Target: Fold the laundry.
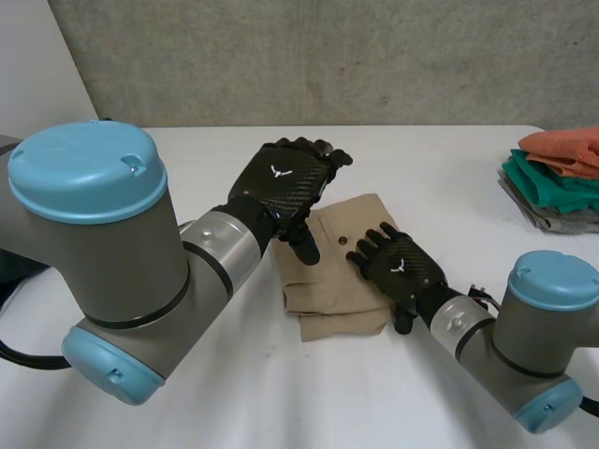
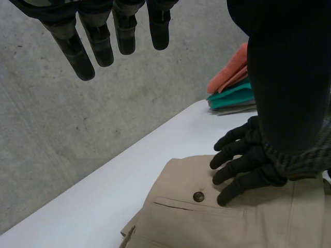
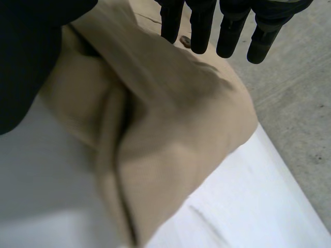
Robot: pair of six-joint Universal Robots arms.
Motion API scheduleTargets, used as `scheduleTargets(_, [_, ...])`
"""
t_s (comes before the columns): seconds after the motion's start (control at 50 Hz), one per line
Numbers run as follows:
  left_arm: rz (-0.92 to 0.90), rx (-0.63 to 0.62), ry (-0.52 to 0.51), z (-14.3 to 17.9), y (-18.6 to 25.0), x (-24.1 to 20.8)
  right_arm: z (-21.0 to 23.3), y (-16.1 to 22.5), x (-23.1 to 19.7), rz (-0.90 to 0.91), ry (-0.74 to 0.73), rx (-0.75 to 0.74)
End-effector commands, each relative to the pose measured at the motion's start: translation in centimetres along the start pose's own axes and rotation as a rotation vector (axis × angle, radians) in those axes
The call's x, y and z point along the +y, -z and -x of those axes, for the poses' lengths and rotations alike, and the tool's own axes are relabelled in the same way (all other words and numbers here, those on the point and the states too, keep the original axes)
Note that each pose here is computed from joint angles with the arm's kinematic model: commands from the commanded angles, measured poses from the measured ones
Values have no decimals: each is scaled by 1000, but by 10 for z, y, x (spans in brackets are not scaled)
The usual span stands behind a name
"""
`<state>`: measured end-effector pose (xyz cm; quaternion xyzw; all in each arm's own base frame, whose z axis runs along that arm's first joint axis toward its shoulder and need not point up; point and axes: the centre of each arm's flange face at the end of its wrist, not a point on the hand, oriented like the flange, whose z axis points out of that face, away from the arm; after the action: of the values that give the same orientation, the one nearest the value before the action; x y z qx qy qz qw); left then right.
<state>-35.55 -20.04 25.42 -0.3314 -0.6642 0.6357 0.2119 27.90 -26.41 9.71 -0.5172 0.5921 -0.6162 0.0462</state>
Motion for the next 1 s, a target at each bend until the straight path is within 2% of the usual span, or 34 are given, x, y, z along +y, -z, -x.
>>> scheduleTargets(0.02, [-10,-2,-1,0,0,-2,-6,-11,-10,-48,-4,27])
scheduleTargets(0.38, [-3,1,1,0,1,0,-7,-39,-17,-94,-59,17])
scheduleTargets(0.5, [-4,1,2,0,0,0,-19,-53,-20,-111,-113,44])
scheduleTargets(0.62, [-19,9,16,-2,1,-5,-48,-62,-41,-186,-143,112])
scheduleTargets(0.76, [-117,2,33,0,7,-31,-106,-67,-93,-371,-76,241])
scheduleTargets(0.78, [-128,0,34,1,7,-33,-126,-68,-100,-417,-62,293])
scheduleTargets(0.84, [-178,6,30,1,9,-43,-162,-65,-104,-474,-58,382])
scheduleTargets(0.86, [-184,12,30,0,9,-45,-190,-61,-105,-515,-64,441])
scheduleTargets(0.92, [-202,43,24,-3,11,-49,-232,-52,-103,-569,-90,526])
scheduleTargets(0.94, [-205,51,24,-4,11,-50,-259,-44,-96,-597,-109,572])
scheduleTargets(1.0, [-209,76,21,-7,12,-51,-297,-32,-84,-628,-137,630])
